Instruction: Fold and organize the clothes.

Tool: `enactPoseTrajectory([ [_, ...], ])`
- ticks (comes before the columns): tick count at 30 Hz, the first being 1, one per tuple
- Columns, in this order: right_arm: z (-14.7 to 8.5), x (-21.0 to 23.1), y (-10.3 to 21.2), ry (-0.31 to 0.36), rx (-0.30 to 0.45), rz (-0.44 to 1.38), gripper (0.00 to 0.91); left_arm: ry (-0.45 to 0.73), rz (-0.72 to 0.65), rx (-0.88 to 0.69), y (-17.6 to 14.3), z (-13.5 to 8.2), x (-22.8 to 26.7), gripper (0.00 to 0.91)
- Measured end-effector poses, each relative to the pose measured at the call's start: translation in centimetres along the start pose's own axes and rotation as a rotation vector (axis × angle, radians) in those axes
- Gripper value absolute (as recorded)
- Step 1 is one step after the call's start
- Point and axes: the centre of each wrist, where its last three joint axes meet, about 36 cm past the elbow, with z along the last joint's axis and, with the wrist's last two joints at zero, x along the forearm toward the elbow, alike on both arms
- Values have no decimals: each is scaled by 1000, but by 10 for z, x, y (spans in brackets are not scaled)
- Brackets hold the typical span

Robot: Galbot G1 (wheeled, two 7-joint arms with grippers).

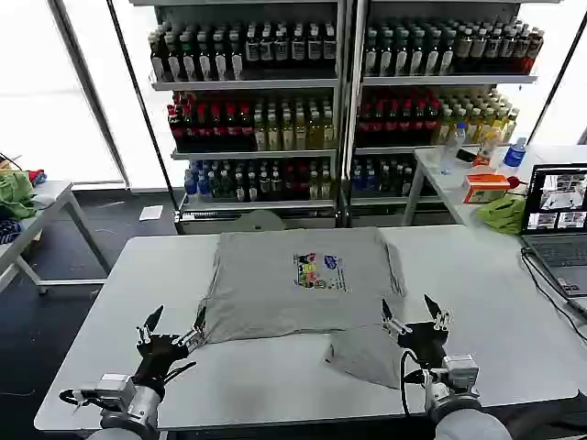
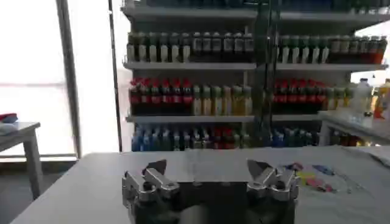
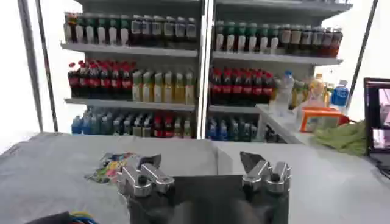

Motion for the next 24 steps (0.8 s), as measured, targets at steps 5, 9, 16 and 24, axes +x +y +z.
enactPoseTrajectory([
  [5,11,4,7,68,-8,11,907,45,22,-9,3,8,-8,907],
  [9,17,9,13,113,-14,18,907,95,46,-19,4,18,-12,907],
  [16,24,15,21,165,-25,24,907,152,67,-38,9,30,-23,907],
  [24,32,18,25,205,-34,42,907,207,80,-56,16,41,-32,907],
])
